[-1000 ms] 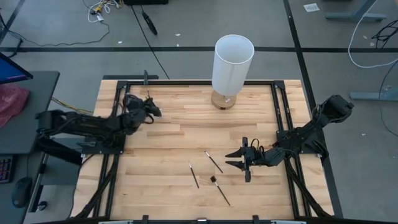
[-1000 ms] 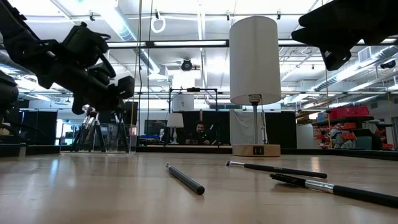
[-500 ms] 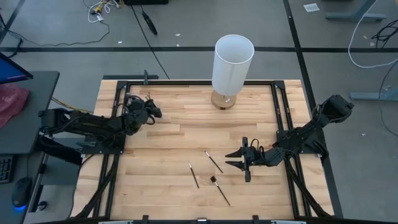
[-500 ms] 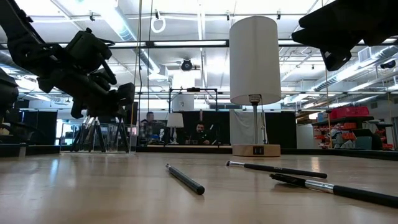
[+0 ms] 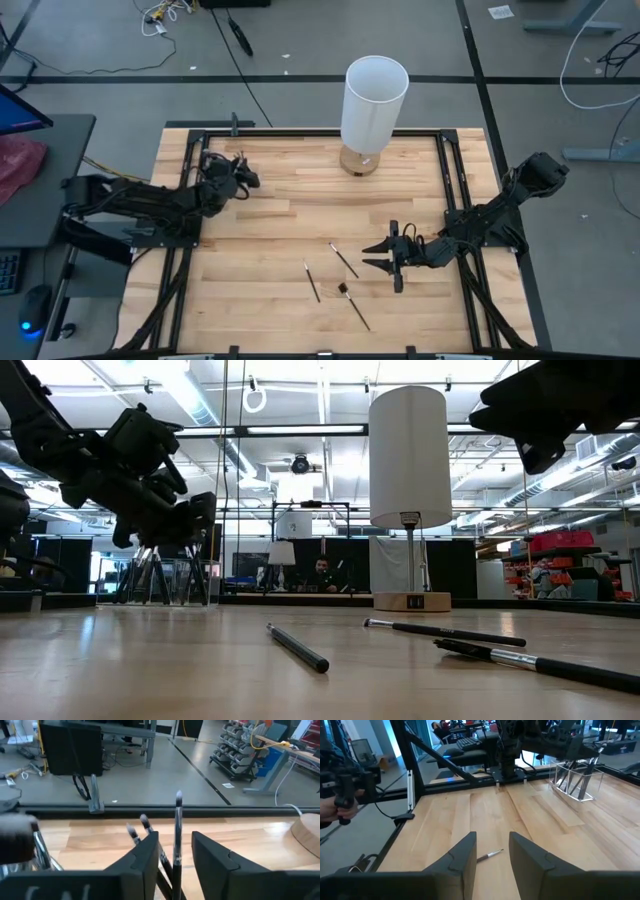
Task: Put items in baskets/containers
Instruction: Put the black eye groomer brush into the transparent organizer
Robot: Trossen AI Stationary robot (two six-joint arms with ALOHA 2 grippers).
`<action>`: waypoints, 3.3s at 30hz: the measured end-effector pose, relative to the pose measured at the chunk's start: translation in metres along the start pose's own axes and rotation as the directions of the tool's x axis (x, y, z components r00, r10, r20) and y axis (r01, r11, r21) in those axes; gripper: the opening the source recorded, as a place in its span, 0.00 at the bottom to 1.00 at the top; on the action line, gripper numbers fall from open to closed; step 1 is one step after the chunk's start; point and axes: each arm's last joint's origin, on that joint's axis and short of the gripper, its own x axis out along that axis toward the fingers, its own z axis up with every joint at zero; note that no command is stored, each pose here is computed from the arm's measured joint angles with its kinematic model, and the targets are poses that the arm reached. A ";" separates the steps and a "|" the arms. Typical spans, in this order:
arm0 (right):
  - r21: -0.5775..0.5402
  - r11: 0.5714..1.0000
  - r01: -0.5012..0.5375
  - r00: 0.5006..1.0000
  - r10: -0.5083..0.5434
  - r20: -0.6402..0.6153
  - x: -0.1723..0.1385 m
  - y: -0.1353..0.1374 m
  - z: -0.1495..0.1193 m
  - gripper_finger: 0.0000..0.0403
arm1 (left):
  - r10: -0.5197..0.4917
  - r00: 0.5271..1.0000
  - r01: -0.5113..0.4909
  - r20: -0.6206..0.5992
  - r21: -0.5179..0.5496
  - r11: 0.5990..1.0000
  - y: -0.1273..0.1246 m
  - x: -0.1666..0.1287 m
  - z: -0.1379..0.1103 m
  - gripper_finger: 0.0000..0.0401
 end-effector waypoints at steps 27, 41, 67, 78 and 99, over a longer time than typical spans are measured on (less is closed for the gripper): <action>0.093 0.995 -0.034 0.958 0.059 -0.281 0.040 0.035 -0.044 0.42 | -0.496 0.867 0.477 -0.053 0.380 0.793 -0.129 -0.129 0.018 0.17; 0.028 0.983 0.184 0.889 -0.154 -0.431 0.061 0.098 -0.076 0.53 | -0.655 0.741 0.668 -0.147 0.260 0.697 -0.148 -0.189 -0.081 0.13; -0.067 0.930 0.362 0.800 -0.346 -0.490 0.074 0.100 -0.128 0.21 | -0.729 0.646 0.752 -0.225 0.354 0.556 -0.153 -0.222 -0.095 0.13; -0.155 0.913 0.377 0.802 -0.406 -0.438 0.093 0.080 -0.123 0.18 | -0.689 0.702 0.694 -0.177 0.387 0.607 -0.154 -0.215 -0.093 0.13; -0.119 0.951 0.285 0.862 -0.309 -0.401 0.093 0.048 -0.133 0.26 | -0.647 0.748 0.654 -0.150 0.333 0.679 -0.163 -0.194 -0.089 0.13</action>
